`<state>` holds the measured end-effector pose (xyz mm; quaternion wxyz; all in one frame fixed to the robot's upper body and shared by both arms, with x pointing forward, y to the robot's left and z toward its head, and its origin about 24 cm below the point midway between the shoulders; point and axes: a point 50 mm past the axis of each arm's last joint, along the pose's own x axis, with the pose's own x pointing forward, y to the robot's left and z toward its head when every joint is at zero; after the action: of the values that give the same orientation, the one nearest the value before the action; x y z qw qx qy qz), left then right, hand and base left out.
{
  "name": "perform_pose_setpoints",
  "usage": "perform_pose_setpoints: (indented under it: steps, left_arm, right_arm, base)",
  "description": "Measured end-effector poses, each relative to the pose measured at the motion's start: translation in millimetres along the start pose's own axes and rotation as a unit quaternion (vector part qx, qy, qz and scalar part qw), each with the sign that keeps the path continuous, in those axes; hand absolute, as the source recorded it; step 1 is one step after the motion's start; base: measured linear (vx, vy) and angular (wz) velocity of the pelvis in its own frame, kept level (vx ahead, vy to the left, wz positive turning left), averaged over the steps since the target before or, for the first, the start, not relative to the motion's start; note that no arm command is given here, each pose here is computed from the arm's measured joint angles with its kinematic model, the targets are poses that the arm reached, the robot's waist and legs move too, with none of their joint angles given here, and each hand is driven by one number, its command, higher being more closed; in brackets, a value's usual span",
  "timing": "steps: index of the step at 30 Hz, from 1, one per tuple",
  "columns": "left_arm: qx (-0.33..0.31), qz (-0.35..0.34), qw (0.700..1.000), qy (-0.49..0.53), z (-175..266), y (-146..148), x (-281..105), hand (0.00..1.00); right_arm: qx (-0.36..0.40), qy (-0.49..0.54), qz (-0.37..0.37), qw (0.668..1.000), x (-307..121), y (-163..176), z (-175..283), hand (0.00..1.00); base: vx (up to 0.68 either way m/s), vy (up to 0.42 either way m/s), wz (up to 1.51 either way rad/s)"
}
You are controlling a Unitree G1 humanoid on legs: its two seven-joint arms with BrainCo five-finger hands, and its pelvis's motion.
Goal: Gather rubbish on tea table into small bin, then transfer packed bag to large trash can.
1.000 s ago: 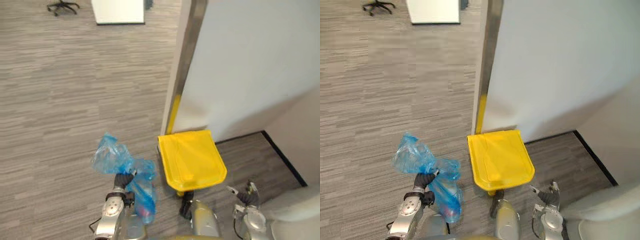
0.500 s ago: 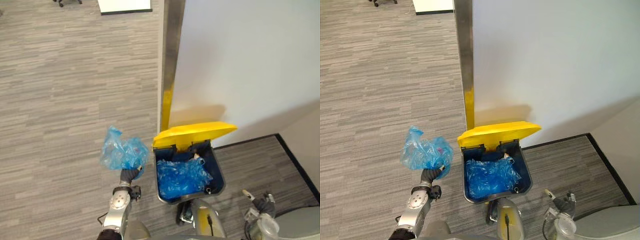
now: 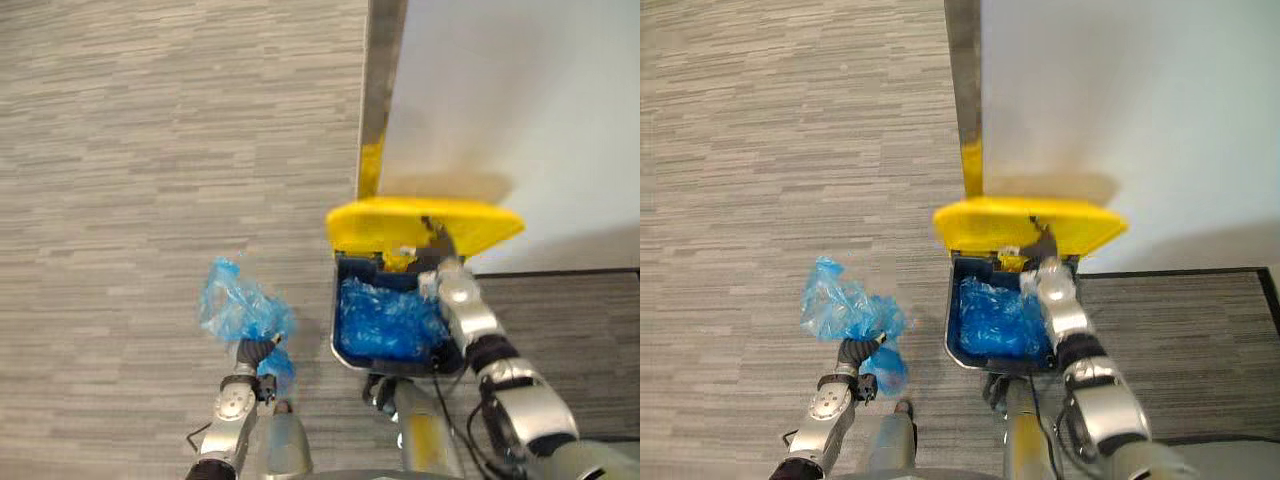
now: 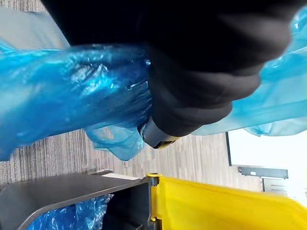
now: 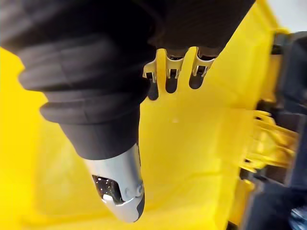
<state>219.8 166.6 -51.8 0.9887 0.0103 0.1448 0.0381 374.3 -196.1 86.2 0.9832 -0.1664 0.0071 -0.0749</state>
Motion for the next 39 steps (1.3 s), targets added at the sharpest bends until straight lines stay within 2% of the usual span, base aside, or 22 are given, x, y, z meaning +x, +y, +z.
perform_pose_setpoints:
  steps: [5,11,17,22,25,29,32,35,36,39]
  left_arm:
    - [-0.009,-0.015,0.999,-0.042,22,-9,12,1.0]
    - [-0.023,-0.107,0.984,-0.142,68,-48,8,1.0]
    - [-0.039,-0.235,0.949,-0.207,103,-102,-5,1.0]
    - [-0.028,-0.317,0.893,-0.319,179,-154,-1,1.0]
    - [-0.028,-0.314,0.887,-0.338,193,-164,3,1.0]
    - [0.027,-0.281,0.915,-0.287,184,-170,35,1.0]
    - [0.091,-0.238,0.941,-0.221,158,-158,59,1.0]
    - [0.128,-0.213,0.949,-0.195,152,-151,71,1.0]
    - [0.14,-0.205,0.949,-0.193,155,-150,75,0.0]
    - [0.142,-0.173,0.958,-0.178,159,-141,85,0.0]
  right_arm:
    - [-0.048,-0.056,-0.012,0.997,18,-19,43,0.0]
    - [-0.091,-0.08,0.005,0.993,27,-9,70,0.0]
    - [-0.128,-0.073,0.006,0.989,37,-13,85,0.0]
    - [-0.136,-0.108,-0.005,0.985,41,-18,115,0.0]
    - [-0.144,-0.133,-0.001,0.981,42,-14,133,0.0]
    - [-0.15,-0.192,-0.014,0.97,39,-25,170,0.0]
    - [-0.161,-0.233,-0.012,0.959,36,-24,195,0.0]
    - [-0.165,-0.267,-0.015,0.949,31,-27,210,0.0]
    - [-0.168,-0.281,-0.02,0.945,28,-31,215,0.0]
    - [-0.174,-0.312,-0.019,0.934,21,-27,226,0.0]
  base:
    - [-0.05,-0.008,-0.03]
    - [-0.01,0.003,0.01]
    - [-0.05,0.005,0.08]
    - [-0.07,0.019,-0.1]
    - [-0.03,0.02,-0.25]
    - [-0.03,0.029,-0.26]
    - [0.02,0.039,-0.36]
    - [0.05,0.017,-0.15]
    - [0.03,0.01,-0.12]
    - [0.0,0.009,-0.14]
